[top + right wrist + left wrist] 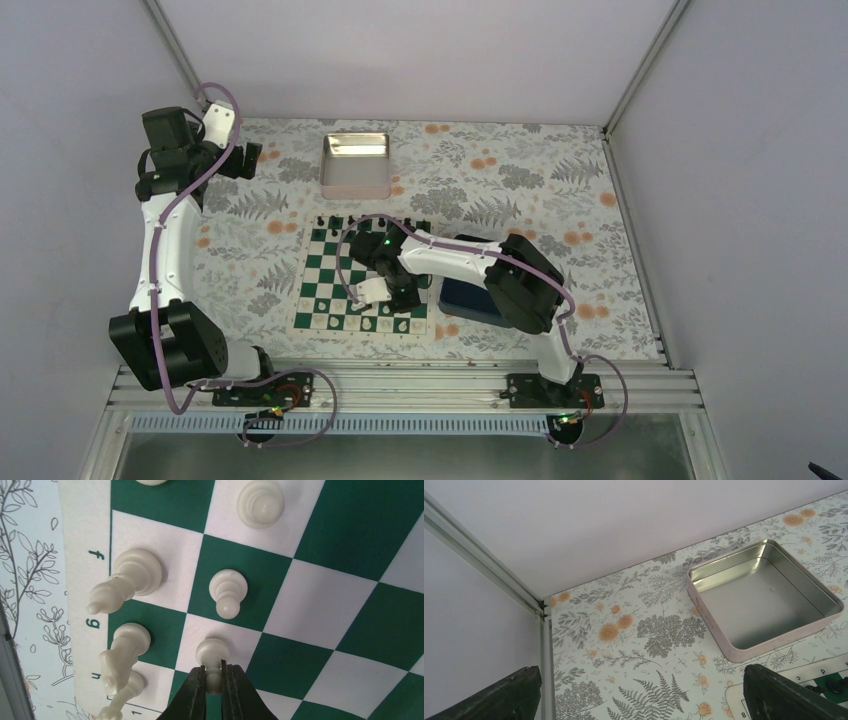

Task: Set up the chess pieces on the board
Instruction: Place the chess piece on the chessboard.

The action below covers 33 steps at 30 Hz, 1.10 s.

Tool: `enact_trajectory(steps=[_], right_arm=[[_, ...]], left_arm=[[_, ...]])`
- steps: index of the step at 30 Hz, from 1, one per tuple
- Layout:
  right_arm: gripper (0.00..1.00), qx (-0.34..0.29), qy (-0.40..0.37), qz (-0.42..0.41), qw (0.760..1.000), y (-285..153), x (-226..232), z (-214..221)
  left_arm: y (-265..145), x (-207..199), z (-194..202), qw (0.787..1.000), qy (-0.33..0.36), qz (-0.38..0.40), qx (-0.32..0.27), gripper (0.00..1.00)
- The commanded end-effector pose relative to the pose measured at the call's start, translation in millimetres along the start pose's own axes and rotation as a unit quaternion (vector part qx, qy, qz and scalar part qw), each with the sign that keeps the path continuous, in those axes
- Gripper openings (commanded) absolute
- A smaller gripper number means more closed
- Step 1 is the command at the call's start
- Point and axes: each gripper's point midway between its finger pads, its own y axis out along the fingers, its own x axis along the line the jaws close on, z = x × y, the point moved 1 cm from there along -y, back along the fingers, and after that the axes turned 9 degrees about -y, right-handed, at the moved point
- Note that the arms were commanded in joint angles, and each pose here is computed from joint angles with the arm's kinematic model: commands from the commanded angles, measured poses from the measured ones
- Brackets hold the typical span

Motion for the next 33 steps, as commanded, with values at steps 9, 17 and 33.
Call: enact_trajectory(steps=[9, 17, 33], right_arm=[[0.05, 0.007, -0.003, -0.007, 1.000, 9.6, 5.4, 1.1], [0.28, 0.001, 0.012, 0.020, 1.000, -0.9, -3.0, 5.7], [0.40, -0.048, 0.141, 0.121, 0.981, -107.7, -14.8, 93.0]], left_arm=[[-6.9, -3.7, -4.8, 1.000, 0.008, 0.010, -0.010, 1.00], [-7.8, -4.6, -5.2, 1.000, 0.007, 0.012, -0.011, 1.00], [-14.1, -4.6, -10.5, 1.000, 0.011, 0.007, -0.019, 1.00]])
